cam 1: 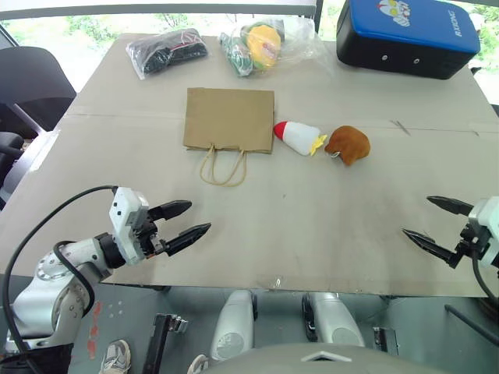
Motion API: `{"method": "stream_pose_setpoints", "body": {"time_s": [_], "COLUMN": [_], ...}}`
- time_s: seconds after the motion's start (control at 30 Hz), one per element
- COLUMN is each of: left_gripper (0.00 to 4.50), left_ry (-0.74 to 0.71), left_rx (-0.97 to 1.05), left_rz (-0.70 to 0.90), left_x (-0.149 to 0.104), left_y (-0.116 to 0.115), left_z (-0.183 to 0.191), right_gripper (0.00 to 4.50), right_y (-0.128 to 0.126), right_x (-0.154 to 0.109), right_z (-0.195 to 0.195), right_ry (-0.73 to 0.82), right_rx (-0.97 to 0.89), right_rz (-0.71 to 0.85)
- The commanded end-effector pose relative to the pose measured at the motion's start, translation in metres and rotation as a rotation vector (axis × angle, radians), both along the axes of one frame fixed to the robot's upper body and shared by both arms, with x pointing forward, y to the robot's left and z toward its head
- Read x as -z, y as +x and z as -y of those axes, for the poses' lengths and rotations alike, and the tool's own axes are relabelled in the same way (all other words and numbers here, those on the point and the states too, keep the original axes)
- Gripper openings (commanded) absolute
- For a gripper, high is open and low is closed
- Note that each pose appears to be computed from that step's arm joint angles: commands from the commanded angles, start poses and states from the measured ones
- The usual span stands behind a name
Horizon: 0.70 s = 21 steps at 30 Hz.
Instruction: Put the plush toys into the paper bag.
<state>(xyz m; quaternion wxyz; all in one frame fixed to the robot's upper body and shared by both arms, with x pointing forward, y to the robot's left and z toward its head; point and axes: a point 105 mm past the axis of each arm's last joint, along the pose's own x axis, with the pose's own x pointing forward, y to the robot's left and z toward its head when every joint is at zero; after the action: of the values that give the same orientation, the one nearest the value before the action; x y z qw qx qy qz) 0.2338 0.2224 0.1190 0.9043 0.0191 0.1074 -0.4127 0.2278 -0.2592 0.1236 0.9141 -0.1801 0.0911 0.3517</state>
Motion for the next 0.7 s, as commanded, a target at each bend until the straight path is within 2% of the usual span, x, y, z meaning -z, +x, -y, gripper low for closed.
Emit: {"method": "stream_pose_setpoints", "body": {"time_s": [0.03, 0.1, 0.23, 0.3, 0.37, 0.47, 0.7], "left_gripper": [4.33, 4.33, 4.33, 4.33, 4.33, 4.33, 4.33], "left_ry": [0.023, 0.075, 0.19, 0.3, 0.475, 0.652, 0.65], "left_rx": [-0.032, -0.113, -0.19, -0.201, -0.166, -0.087, 0.068], "left_rz": [0.071, 0.145, 0.226, 0.284, 0.354, 0.467, 0.61], "left_x": [-0.015, -0.026, -0.036, -0.041, -0.041, -0.039, -0.031], "left_y": [0.012, 0.036, 0.062, 0.072, 0.082, 0.101, 0.129], "left_z": [-0.003, -0.012, -0.035, -0.048, -0.056, -0.052, -0.011], "right_gripper": [4.5, 4.5, 4.5, 4.5, 4.5, 4.5, 4.5], "right_y": [0.002, 0.004, 0.004, 0.003, 0.004, 0.005, 0.006], "right_x": [-0.006, -0.001, -0.001, 0.0, 0.0, -0.001, -0.002], "right_z": [-0.01, -0.038, -0.061, -0.072, -0.084, -0.102, -0.114], "right_ry": [0.036, 0.098, 0.14, 0.152, 0.169, 0.193, 0.181], "right_rx": [0.011, -0.037, -0.08, -0.106, -0.125, -0.153, -0.134], "right_rz": [0.065, 0.078, 0.093, 0.095, 0.106, 0.115, 0.139]}}
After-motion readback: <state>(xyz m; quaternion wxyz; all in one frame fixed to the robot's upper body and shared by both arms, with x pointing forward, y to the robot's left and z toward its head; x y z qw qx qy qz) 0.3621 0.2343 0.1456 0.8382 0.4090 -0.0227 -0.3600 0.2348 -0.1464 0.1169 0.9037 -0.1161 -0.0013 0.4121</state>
